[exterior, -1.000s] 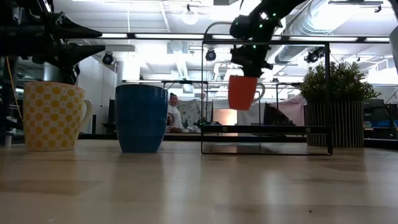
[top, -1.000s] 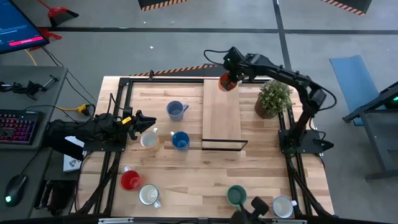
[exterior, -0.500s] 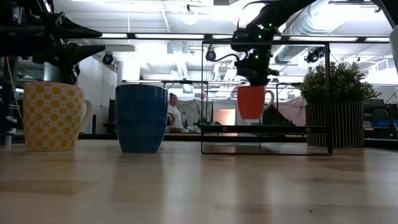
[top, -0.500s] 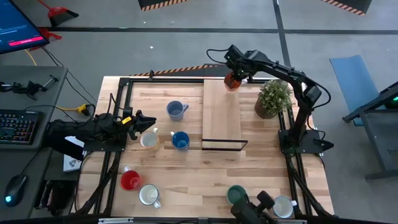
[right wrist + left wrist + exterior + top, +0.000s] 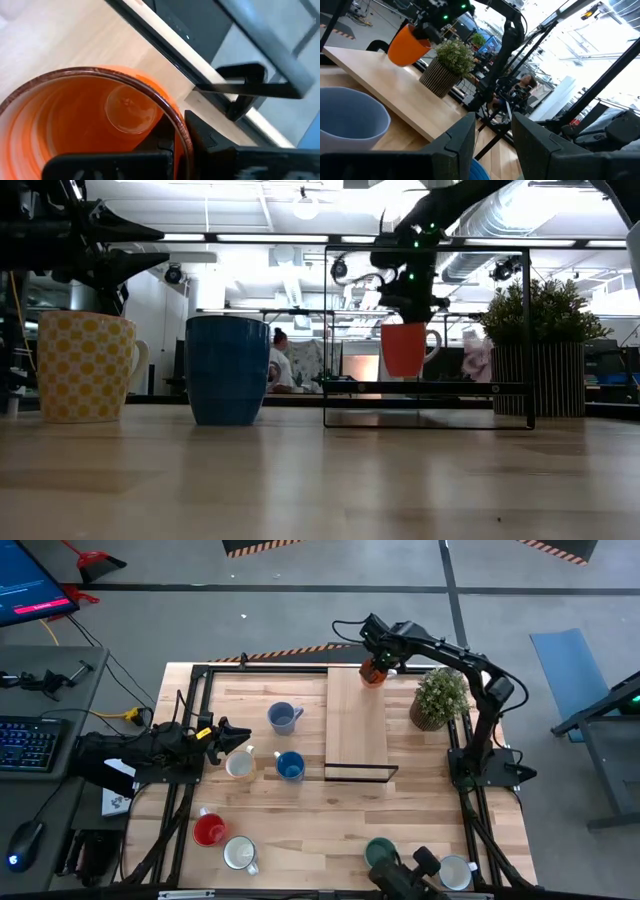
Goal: Place coffee mugs
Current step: Put the orange mug on the shelf
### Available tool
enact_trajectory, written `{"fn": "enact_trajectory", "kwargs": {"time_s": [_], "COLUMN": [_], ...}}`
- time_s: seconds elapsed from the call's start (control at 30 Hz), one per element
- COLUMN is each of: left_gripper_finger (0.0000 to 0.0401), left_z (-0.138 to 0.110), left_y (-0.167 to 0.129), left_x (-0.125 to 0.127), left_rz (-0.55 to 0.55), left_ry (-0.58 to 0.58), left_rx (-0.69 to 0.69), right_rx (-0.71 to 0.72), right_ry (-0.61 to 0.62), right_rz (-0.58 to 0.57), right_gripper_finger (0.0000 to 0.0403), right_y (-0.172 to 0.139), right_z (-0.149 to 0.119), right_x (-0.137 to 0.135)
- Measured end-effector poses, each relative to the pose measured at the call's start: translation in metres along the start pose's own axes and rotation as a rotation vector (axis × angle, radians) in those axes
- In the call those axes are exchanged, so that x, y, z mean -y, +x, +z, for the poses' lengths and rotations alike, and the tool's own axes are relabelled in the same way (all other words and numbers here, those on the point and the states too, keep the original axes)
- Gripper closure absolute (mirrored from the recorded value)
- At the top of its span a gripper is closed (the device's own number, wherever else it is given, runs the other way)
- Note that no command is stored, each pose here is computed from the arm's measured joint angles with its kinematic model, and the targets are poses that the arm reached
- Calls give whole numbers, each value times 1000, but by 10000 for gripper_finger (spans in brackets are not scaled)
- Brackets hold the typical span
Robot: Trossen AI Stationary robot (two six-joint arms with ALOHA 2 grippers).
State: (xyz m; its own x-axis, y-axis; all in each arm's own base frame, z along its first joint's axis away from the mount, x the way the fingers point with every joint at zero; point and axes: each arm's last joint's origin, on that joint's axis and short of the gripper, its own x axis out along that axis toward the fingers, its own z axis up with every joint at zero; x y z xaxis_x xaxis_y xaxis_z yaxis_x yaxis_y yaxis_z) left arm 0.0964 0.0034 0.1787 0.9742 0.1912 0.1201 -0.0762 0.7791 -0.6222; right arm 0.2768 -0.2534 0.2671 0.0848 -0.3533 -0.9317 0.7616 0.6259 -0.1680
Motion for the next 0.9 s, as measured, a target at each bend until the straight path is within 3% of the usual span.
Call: {"fn": "enact_trajectory", "kwargs": {"time_s": [0.9], "left_gripper_finger": [284], "left_z": [0], "left_y": [0], "left_x": [0], "left_rz": [0], "left_ry": [-1], "left_rx": [0], "right_rx": [-35], "right_ry": [15], "right_rz": [20], "right_gripper_finger": [403], "right_y": [18], "right_z": [-8], "right_x": [-1]}}
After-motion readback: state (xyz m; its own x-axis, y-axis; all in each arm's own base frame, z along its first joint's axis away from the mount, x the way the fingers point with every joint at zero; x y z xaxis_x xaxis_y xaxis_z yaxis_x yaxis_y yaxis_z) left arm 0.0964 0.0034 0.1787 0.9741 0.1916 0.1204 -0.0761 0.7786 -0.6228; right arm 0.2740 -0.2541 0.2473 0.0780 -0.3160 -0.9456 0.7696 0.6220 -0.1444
